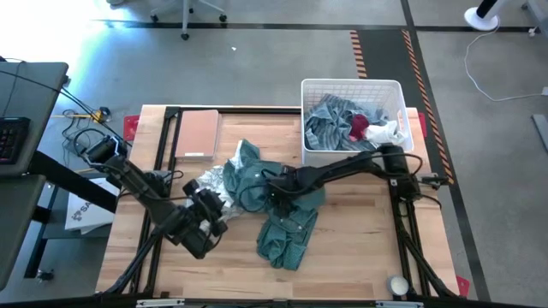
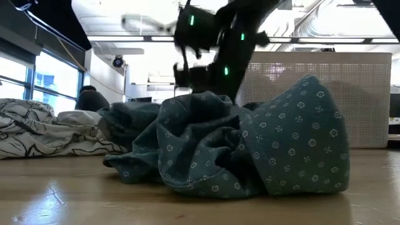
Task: Sort clothes
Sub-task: Put the green polo shirt into the white laundry bin
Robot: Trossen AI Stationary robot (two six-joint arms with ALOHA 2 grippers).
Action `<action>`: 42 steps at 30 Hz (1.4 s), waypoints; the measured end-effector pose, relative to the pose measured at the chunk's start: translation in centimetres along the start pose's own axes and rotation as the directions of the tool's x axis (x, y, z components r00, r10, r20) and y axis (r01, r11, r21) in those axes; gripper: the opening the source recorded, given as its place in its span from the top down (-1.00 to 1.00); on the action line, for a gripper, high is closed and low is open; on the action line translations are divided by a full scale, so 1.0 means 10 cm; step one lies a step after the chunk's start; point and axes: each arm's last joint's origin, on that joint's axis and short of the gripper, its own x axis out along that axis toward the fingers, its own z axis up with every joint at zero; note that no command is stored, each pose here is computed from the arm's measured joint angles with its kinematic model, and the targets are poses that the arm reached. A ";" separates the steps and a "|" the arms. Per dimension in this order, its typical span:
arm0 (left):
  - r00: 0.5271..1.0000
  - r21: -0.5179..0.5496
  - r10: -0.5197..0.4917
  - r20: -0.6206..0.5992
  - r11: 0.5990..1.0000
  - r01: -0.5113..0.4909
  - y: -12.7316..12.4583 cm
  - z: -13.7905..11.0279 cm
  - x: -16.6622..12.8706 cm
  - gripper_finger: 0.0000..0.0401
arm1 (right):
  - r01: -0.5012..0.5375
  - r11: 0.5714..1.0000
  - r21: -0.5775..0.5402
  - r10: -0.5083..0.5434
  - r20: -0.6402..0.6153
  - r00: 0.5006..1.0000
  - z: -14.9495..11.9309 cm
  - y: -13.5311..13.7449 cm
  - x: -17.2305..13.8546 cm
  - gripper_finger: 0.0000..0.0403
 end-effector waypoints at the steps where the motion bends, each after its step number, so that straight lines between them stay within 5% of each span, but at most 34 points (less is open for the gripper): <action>1: 1.000 0.002 0.000 0.012 1.000 0.000 0.00 0.00 -0.01 0.37 | -0.017 1.000 0.012 0.017 -0.035 0.999 -0.03 -0.02 0.09 -0.37; 6: 1.000 0.005 0.001 0.031 1.000 -0.001 0.00 -0.01 -0.02 0.37 | -0.135 0.990 0.028 0.137 -0.109 0.984 -0.08 -0.06 0.36 -0.23; 11: 0.999 0.006 0.002 0.032 1.000 -0.002 0.00 -0.01 -0.02 0.37 | -0.130 0.992 0.006 0.130 -0.065 0.989 -0.04 -0.08 0.24 0.36; 15: 1.000 0.013 0.002 0.021 1.000 -0.002 0.00 -0.01 -0.02 0.37 | -0.173 0.985 0.012 0.174 -0.024 0.985 0.00 -0.06 -0.11 0.89; 20: 1.000 0.022 -0.006 -0.013 1.000 0.007 0.01 -0.06 -0.06 0.37 | -0.252 0.964 -0.087 0.266 0.233 0.936 0.12 0.17 -1.13 0.84; 25: 1.000 0.009 0.002 0.020 1.000 -0.002 0.02 -0.08 -0.09 0.37 | -0.113 0.977 -0.180 0.196 0.553 0.810 0.00 0.21 -2.25 0.92; 29: 1.000 0.006 0.002 0.030 1.000 -0.003 0.01 -0.07 -0.09 0.37 | 0.138 0.990 0.014 -0.094 0.795 0.600 -0.22 -0.12 -3.15 0.92; 35: 0.998 0.003 0.008 0.058 1.000 -0.008 0.01 -0.07 -0.09 0.37 | 0.394 0.854 0.340 -0.466 0.837 0.286 -0.64 -0.71 -4.05 0.91; 38: 0.998 0.004 0.008 0.058 1.000 -0.008 0.01 -0.07 -0.09 0.37 | 0.445 0.778 0.444 -0.575 0.788 0.218 -0.85 -0.97 -4.28 0.91; 42: 0.998 0.003 0.008 0.061 1.000 -0.008 0.01 -0.06 -0.09 0.37 | 0.494 0.706 0.507 -0.667 0.710 0.225 -1.09 -1.22 -4.35 0.91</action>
